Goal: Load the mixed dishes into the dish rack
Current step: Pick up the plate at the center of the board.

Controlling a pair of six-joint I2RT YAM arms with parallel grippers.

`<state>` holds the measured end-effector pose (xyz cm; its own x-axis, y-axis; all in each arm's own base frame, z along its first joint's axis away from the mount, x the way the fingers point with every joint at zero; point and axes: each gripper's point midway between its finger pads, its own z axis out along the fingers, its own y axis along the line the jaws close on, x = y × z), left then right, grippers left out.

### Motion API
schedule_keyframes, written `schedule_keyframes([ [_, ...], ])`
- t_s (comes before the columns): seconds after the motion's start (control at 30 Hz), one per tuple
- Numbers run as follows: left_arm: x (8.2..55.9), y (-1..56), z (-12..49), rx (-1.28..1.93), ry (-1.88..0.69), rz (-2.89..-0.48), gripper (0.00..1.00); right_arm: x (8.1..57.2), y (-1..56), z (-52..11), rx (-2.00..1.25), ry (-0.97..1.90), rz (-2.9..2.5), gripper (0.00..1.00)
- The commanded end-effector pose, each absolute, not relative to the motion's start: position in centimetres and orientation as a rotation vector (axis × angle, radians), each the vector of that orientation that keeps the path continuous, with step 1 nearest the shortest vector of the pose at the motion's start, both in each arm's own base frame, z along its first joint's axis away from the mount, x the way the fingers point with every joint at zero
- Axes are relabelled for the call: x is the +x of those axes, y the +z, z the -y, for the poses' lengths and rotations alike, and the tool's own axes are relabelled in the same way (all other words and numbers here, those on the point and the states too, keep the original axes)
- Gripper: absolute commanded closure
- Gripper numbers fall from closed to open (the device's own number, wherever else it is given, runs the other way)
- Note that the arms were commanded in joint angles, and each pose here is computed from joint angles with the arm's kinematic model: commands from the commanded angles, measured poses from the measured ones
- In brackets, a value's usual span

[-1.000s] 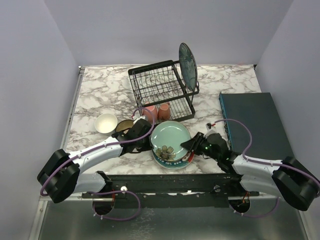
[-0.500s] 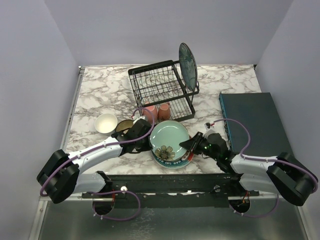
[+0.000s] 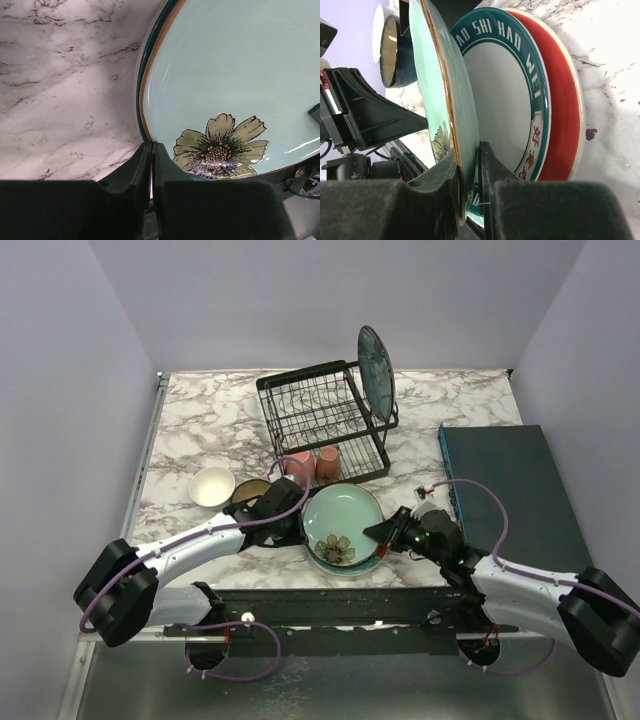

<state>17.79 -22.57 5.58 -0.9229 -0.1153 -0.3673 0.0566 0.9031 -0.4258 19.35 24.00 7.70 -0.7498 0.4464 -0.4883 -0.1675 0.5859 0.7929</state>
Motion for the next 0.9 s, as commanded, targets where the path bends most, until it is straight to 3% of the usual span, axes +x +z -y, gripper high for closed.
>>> schedule_keyframes([
  [0.0,17.1,6.2,22.6,-0.005,-0.629,-2.699,0.89,19.9,12.8,-25.1,0.207,1.302,-1.958,1.0],
  [0.13,17.1,6.9,22.8,-0.01,-0.65,-2.686,0.81,19.7,13.1,-24.7,0.209,1.295,-1.948,1.0],
  [0.57,18.0,11.6,23.1,0.004,-0.704,-2.586,0.39,19.9,13.2,-22.1,0.229,1.116,-1.98,1.0],
  [0.87,19.0,15.2,22.7,0.11,-0.69,-2.482,0.26,19.9,15.3,-19.1,0.183,0.919,-1.985,1.0],
])
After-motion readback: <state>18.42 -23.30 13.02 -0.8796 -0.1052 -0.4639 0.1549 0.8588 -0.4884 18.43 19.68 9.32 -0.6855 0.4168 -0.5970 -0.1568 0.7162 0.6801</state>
